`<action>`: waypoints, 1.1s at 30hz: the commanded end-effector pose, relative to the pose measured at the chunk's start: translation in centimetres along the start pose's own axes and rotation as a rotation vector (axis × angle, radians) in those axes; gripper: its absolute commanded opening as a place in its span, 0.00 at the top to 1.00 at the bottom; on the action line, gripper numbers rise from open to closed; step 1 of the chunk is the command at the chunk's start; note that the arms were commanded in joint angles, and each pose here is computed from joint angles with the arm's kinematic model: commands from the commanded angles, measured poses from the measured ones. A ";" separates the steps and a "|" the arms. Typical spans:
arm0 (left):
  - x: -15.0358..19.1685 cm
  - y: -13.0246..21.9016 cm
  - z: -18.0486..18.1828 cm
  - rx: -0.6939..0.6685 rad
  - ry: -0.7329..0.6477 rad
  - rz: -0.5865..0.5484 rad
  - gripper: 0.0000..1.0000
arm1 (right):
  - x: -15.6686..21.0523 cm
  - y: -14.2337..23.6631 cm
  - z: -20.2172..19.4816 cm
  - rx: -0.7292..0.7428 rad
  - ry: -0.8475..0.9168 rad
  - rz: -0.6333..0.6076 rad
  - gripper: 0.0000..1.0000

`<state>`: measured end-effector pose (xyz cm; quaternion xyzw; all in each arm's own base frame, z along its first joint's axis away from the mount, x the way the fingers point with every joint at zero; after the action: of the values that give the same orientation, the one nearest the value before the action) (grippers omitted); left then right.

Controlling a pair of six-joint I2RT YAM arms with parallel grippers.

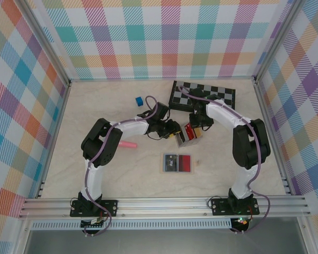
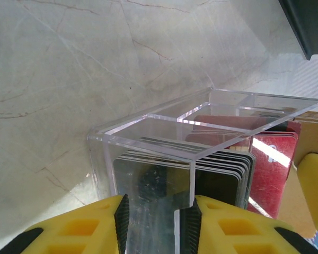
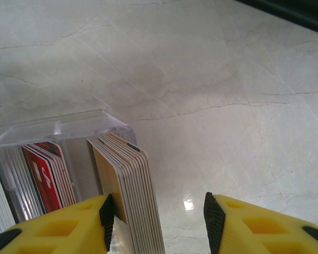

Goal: Put the credit cards into the card holder

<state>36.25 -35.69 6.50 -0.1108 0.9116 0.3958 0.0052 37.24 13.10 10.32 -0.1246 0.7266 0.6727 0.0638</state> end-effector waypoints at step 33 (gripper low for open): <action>1.4 -0.7 2.7 -0.105 0.034 0.052 0.65 | -1.1 3.1 -0.7 0.108 0.098 -0.078 0.78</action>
<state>36.24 -35.69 6.51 -0.1104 0.9117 0.3957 0.0053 37.31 13.57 11.89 -0.1690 0.7440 0.6443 0.0525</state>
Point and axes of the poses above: each hand's point on the last joint's axis, 136 mm out from that joint toward the fingers, its own y axis back along the fingers, its own z axis along the line the jaws close on, x = y × z, the point moved 2 cm from there along y, back along the fingers, and after that the axes turned 2 degrees about -y, right-handed, at the moved point
